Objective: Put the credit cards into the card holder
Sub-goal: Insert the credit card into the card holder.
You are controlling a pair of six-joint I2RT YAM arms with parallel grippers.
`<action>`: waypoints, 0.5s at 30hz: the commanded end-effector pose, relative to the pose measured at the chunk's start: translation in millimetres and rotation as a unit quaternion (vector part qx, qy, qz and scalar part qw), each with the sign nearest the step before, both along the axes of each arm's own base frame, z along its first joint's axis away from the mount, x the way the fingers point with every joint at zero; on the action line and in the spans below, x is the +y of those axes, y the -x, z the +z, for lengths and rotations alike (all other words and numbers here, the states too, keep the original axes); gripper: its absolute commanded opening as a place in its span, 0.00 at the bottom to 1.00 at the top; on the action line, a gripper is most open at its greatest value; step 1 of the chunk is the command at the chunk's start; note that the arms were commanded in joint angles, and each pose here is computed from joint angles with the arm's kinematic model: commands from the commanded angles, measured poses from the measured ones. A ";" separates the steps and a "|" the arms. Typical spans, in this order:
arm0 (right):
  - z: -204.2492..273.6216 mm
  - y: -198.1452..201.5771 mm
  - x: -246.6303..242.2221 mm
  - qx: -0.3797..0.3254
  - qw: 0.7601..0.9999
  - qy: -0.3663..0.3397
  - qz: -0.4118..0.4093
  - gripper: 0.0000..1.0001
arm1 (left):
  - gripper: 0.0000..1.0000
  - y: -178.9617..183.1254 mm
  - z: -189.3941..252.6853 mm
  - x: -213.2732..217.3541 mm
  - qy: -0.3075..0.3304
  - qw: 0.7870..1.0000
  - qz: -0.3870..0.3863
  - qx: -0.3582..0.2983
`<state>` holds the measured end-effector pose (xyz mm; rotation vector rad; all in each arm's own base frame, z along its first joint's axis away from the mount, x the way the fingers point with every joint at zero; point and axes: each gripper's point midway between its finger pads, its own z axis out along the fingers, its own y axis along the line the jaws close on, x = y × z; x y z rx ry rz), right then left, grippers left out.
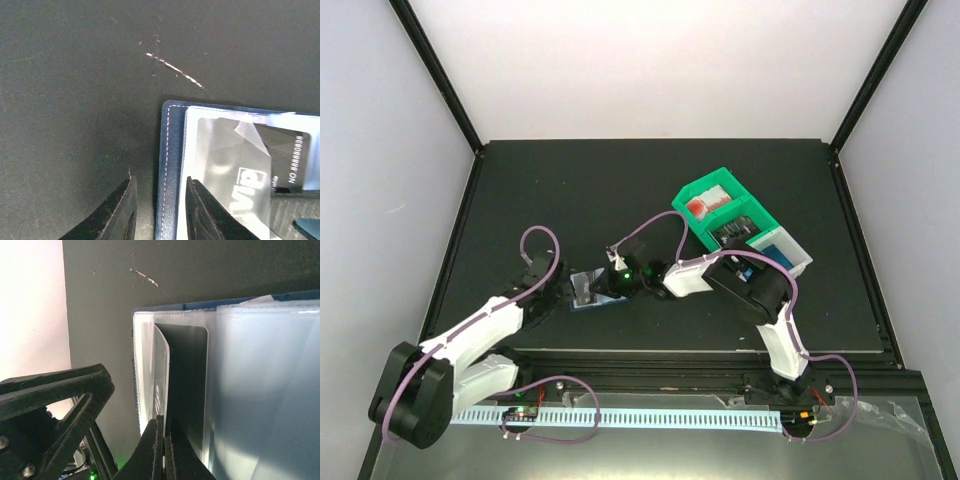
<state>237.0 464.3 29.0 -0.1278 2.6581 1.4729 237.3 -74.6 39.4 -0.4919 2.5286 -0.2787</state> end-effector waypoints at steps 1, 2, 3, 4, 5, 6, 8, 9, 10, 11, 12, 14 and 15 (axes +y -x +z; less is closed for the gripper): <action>-24.1 10.7 -12.2 0.024 0.998 0.049 0.013 0.01 | 0.28 -13.0 -0.2 1.0 -0.009 1.000 0.013 0.003; -26.0 11.0 -12.2 0.026 0.998 0.051 0.016 0.01 | 0.28 -13.8 -3.4 -1.0 -0.006 1.000 0.011 0.008; -26.1 12.1 -10.7 0.029 0.998 0.050 0.022 0.01 | 0.27 -13.9 -6.6 -2.3 -0.006 1.000 0.009 0.013; -27.2 13.0 -9.0 0.032 0.998 0.050 0.027 0.01 | 0.26 -13.6 -9.9 -2.7 -0.007 1.000 0.008 0.020; -28.4 13.5 -7.4 0.035 0.998 0.049 0.031 0.01 | 0.23 -13.7 -11.9 -2.7 -0.009 1.000 0.008 0.024; -29.2 13.5 -6.5 0.039 0.997 0.049 0.033 0.01 | 0.20 -13.9 -13.4 -2.3 -0.012 1.000 0.008 0.027; -30.7 14.2 -4.0 0.044 0.997 0.048 0.038 0.01 | 0.15 -13.6 -14.9 -1.3 -0.016 0.999 0.010 0.031; -31.7 14.2 -3.2 0.046 0.997 0.049 0.039 0.02 | 0.15 -13.6 -14.6 -1.2 -0.015 0.999 0.011 0.031; -32.1 13.7 -2.8 0.047 0.997 0.049 0.038 0.03 | 0.14 -13.6 -14.7 -1.3 -0.015 0.999 0.011 0.031; -32.1 13.1 -2.7 0.047 0.997 0.050 0.036 0.03 | 0.14 -13.8 -15.0 -1.5 -0.015 0.999 0.010 0.032; -32.0 12.8 -2.4 0.048 0.997 0.051 0.037 0.04 | 0.13 -13.9 -15.9 -1.4 -0.017 0.999 0.009 0.034; -30.9 13.1 -0.4 0.048 0.997 0.049 0.041 0.04 | 0.10 -14.3 -17.5 -2.5 -0.017 0.999 0.006 0.039; -29.9 13.1 0.5 0.048 0.997 0.047 0.044 0.03 | 0.10 -14.8 -17.7 -3.0 -0.017 0.999 0.005 0.040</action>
